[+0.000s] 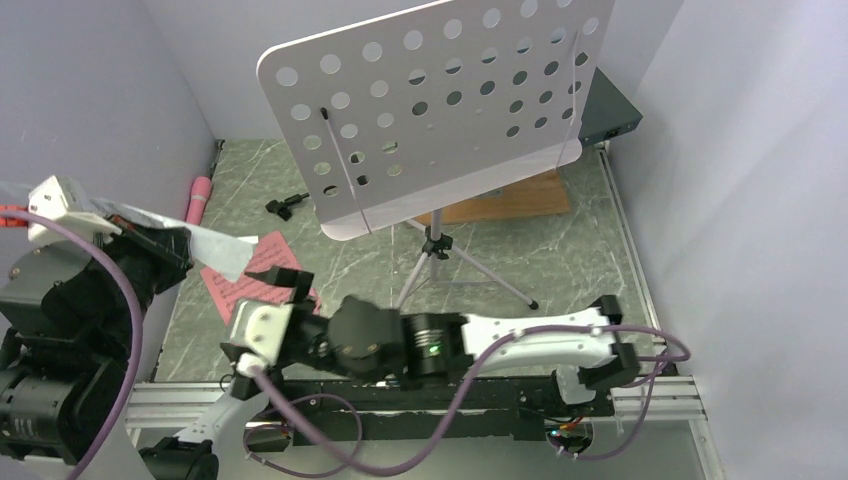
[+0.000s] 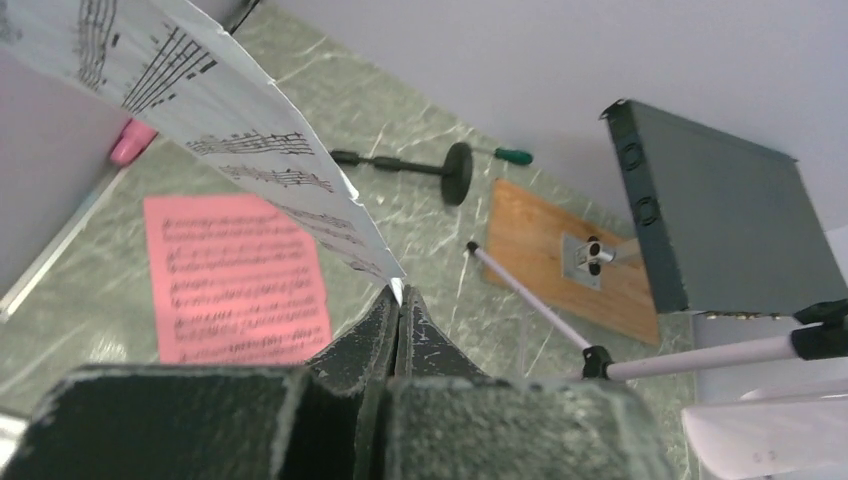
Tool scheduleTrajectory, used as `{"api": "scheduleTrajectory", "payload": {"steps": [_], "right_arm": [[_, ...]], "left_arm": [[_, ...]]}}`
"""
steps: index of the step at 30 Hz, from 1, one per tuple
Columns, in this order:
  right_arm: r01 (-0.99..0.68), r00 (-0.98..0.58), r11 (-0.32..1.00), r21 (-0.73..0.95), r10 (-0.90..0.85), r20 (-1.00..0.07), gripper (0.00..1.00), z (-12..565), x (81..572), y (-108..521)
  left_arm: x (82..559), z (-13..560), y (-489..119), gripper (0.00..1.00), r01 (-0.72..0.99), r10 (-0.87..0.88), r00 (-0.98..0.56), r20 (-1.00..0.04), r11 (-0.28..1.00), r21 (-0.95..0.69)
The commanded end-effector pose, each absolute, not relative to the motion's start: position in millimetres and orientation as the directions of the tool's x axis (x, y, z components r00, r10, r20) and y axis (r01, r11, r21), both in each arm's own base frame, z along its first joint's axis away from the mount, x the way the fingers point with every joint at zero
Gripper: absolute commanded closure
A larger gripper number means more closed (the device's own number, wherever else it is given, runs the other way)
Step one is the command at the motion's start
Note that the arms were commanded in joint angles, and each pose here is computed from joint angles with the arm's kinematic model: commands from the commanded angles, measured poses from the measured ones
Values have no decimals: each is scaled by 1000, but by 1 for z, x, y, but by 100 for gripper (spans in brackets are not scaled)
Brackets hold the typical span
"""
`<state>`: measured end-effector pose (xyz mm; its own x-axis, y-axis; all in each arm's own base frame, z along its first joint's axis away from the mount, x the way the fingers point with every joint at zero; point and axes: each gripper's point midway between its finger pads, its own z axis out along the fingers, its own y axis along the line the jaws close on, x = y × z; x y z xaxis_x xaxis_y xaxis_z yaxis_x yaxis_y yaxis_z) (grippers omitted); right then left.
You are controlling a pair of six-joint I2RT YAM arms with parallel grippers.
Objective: Set up the instrument practice props
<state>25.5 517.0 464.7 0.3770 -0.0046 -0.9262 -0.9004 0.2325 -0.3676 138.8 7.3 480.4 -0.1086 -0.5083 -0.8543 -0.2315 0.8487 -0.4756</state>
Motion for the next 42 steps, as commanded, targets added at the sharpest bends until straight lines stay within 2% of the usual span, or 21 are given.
{"api": "scheduleTrajectory", "payload": {"steps": [1,9,12,14,15,16,18,19,20,24,27,31,36,39,42], "right_arm": [[-769,387,540,-341,-31,-922,1,471,66,526],[-681,387,647,-342,-79,-919,7,423,85,555],[-680,381,653,-334,-74,-922,19,413,92,557],[-693,367,646,-320,-65,-928,34,409,98,557],[-697,365,645,-315,-60,-929,46,408,99,557],[-696,367,646,-314,-56,-929,60,410,100,556],[-707,382,624,-332,-58,-922,98,410,98,554],[-720,391,602,-345,-60,-919,100,411,95,554],[-736,396,578,-352,-55,-917,100,412,91,552],[-792,375,507,-340,-35,-926,100,419,82,531],[-837,368,438,-328,7,-930,100,439,71,507],[-924,281,308,-225,151,-948,100,495,60,469],[-997,70,38,-62,269,-961,100,548,58,423],[-998,-55,-53,41,294,-954,100,557,57,399],[-987,-151,-98,126,318,-936,100,557,57,378]], "left_arm": [[108,449,19,100,-343,-575,-126,-808,790,-508],[102,417,-2,100,-320,-630,-238,-739,769,-553],[102,409,-5,100,-322,-631,-267,-729,771,-549],[101,410,-8,100,-305,-635,-265,-725,769,-562],[101,411,-11,100,-287,-636,-263,-725,769,-571],[101,413,-13,100,-272,-637,-262,-725,770,-577],[101,417,-15,100,-244,-632,-256,-732,775,-584],[102,420,-16,95,-225,-622,-253,-741,783,-581],[101,424,-18,85,-201,-612,-247,-751,791,-579],[92,449,-15,29,-103,-576,-149,-804,817,-567],[76,481,-12,10,2,-547,-6,-837,837,-547],[51,520,-9,3,137,-543,171,-822,839,-526],[30,548,1,1,208,-558,320,-766,830,-517],[37,550,-5,1,234,-573,290,-766,819,-524],[59,541,-21,1,263,-608,166,-777,786,-559]]}}
